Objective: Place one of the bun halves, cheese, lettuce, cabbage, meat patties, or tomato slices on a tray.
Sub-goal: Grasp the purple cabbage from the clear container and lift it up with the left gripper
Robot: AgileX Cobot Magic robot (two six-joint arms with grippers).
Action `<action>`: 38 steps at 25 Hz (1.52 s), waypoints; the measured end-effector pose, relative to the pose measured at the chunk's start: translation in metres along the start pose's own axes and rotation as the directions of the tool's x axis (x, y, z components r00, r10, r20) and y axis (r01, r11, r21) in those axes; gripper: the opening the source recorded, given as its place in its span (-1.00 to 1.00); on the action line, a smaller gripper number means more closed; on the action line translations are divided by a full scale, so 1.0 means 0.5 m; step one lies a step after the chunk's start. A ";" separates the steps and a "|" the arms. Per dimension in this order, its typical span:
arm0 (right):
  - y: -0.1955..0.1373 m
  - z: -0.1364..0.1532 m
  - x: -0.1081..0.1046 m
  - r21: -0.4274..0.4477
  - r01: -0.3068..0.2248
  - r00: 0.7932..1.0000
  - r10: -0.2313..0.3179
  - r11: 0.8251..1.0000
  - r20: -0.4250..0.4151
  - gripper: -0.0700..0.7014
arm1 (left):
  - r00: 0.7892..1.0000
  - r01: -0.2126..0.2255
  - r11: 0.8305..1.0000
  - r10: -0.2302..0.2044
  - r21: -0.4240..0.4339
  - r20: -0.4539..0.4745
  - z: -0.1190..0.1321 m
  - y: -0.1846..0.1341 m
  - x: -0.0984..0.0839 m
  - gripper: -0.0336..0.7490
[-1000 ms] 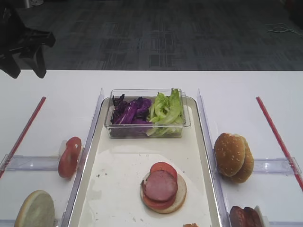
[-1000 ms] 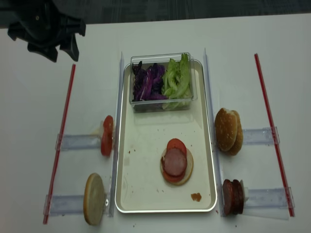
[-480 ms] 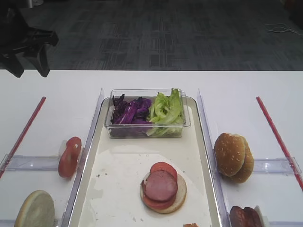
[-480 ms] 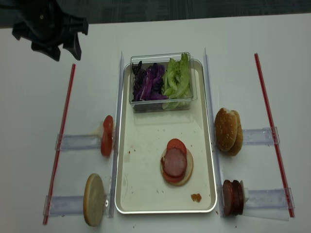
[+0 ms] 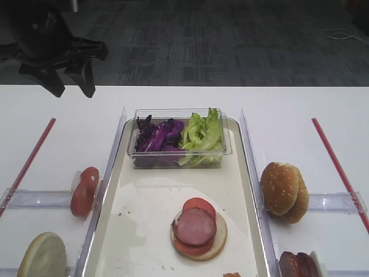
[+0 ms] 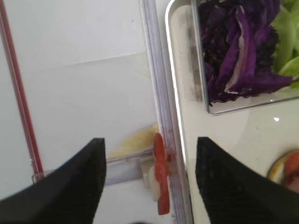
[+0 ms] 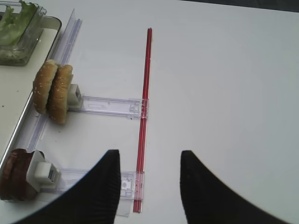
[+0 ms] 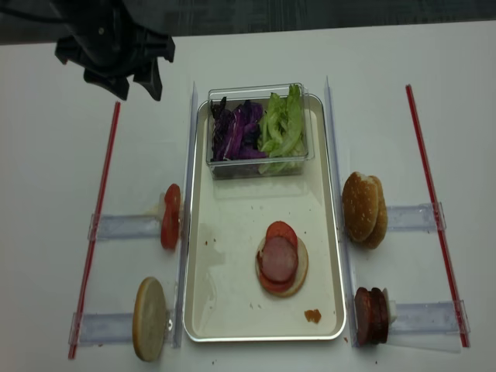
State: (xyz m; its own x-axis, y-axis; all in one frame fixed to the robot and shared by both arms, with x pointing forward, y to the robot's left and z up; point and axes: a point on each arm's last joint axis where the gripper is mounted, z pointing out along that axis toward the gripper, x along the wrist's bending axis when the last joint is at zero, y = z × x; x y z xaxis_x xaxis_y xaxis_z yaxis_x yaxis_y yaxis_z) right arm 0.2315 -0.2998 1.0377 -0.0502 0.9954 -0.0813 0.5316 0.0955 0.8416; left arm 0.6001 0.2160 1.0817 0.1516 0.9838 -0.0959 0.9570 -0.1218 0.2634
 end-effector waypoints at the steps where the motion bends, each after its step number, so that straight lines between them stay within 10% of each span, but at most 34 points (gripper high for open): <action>1: 0.000 0.000 0.000 0.000 0.000 1.000 0.000 1.000 0.000 0.03 | 1.000 -0.004 1.000 0.004 -0.002 0.004 0.001 0.000 -0.010 0.12; 28: 0.000 0.000 0.000 0.000 0.000 1.000 0.000 1.000 0.000 0.03 | 0.986 -0.106 0.994 0.110 -0.040 0.127 0.095 0.026 -0.201 0.13; 38: 0.000 0.000 0.000 0.000 0.000 1.000 0.000 1.000 0.000 0.03 | 0.986 -0.117 0.993 0.118 -0.011 0.114 0.151 0.046 -0.213 0.13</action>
State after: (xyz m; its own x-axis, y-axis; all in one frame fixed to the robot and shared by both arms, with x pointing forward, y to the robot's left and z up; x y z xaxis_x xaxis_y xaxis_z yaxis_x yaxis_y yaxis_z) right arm 0.2315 -0.2999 1.0377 -0.0499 0.9954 -0.0817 0.5316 0.0957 0.8416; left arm 0.6244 0.0986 1.0254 0.2903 0.9411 -0.1732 0.9299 -0.2348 0.2830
